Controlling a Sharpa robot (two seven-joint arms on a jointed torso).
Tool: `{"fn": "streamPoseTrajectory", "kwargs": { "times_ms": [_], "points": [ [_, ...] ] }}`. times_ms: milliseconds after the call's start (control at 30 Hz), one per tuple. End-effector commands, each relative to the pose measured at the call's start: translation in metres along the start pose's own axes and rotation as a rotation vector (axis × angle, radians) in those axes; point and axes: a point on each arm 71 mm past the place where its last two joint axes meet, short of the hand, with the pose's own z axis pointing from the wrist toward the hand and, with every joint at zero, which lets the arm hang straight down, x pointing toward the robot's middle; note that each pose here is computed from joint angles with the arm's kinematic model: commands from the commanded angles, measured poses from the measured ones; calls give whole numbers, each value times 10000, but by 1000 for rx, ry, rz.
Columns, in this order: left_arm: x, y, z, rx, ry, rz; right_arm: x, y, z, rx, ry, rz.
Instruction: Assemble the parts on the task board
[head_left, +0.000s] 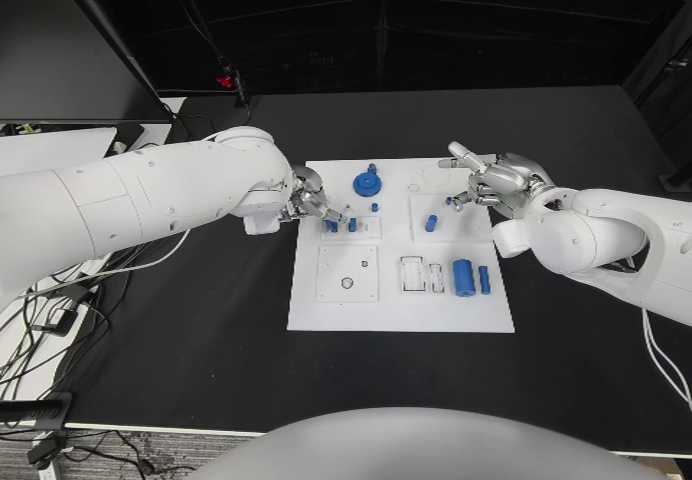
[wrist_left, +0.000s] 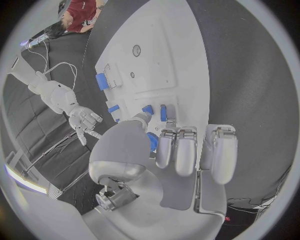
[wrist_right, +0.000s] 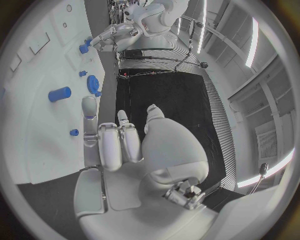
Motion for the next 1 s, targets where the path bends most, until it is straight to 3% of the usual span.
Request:
{"fn": "streamPoseTrajectory", "kwargs": {
  "times_ms": [33,1000],
  "points": [
    [32,0,4,-6,27,14,10,13,-1,-7,6,-1],
    [31,-15,9,-6,23,13,15,11,2,-5,11,-1]
  ]
}}
